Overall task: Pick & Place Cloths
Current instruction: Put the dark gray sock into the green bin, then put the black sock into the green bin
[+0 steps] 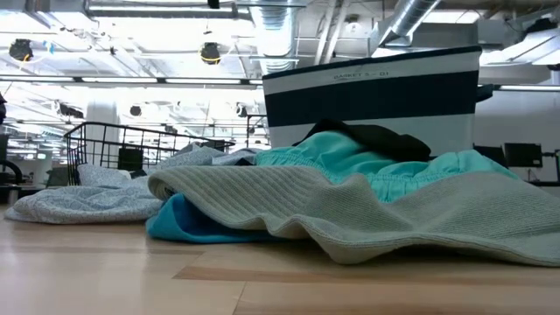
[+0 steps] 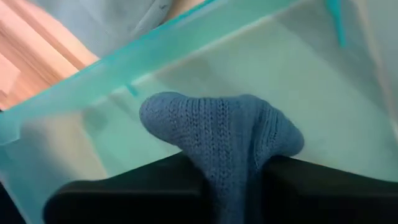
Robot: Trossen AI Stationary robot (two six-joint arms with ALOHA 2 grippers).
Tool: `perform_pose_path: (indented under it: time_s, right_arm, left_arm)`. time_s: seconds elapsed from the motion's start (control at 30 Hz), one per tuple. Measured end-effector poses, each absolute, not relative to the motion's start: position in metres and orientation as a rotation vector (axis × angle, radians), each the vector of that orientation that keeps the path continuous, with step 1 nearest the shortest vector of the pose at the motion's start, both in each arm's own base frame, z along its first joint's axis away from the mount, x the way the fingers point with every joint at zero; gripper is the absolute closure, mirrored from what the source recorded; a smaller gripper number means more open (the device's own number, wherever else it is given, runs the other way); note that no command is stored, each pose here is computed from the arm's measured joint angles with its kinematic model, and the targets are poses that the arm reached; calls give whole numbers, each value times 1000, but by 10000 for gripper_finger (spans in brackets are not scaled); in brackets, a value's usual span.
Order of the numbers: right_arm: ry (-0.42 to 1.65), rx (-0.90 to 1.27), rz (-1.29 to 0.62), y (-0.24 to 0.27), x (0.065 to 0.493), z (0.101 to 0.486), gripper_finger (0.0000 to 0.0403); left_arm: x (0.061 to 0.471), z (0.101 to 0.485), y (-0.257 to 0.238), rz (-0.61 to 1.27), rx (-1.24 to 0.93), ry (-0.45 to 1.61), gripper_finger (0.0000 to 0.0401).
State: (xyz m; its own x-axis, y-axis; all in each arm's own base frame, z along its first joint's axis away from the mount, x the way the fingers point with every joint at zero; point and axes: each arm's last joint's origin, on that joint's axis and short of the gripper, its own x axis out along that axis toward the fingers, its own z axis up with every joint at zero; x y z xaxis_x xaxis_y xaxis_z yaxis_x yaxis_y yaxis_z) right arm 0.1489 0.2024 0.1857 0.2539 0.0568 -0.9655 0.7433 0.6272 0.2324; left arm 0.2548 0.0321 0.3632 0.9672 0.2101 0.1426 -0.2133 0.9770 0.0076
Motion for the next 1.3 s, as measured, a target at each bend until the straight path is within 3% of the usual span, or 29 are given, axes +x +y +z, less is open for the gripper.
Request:
perform_pose_path:
  time_s: [0.33,0.67,0.87,1.1,1.3]
  right_arm:
    - [1294,751,-517,201,145,179,308]
    - [1348,765,-470,201,153,185,139]
    - [1339,737,-418,199,167,201,64]
    - [1387,684,-373,192,181,220,48]
    - [1384,668,-366,189,187,231,61]
  left_arm:
    - [256,353,32,214,33,-30,262]
    - [256,346,30,144,75,40,259]
    - [260,333,27,17,124,145,215]
    - [278,313,29,7,156,219,143]
    - [304,283,31,-44,200,293,121]
